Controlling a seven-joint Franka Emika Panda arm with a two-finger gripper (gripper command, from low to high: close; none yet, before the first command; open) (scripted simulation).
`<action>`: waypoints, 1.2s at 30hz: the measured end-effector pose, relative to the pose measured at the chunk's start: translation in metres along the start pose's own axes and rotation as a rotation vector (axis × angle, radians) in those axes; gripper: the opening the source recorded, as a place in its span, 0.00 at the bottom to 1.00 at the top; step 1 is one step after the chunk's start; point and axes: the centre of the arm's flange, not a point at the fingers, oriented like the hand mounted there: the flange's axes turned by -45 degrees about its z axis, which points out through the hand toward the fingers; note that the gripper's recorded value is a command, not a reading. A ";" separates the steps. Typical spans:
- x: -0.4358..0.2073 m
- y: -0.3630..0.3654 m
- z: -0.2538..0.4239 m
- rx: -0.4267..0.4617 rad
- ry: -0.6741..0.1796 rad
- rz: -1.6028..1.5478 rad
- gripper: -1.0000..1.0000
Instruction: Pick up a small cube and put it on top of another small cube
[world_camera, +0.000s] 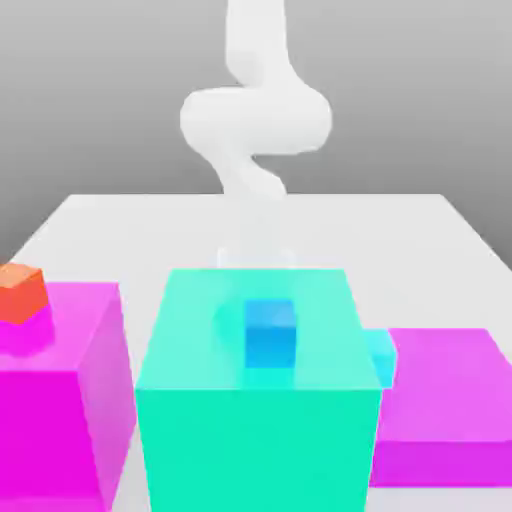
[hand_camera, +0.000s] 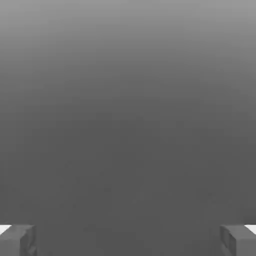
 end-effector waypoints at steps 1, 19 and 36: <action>0.001 0.010 0.014 -0.045 -0.029 -0.036 0.50; -0.135 0.253 0.245 -0.340 -0.753 -0.557 0.50; -0.441 0.314 0.327 -0.267 -0.890 0.465 0.50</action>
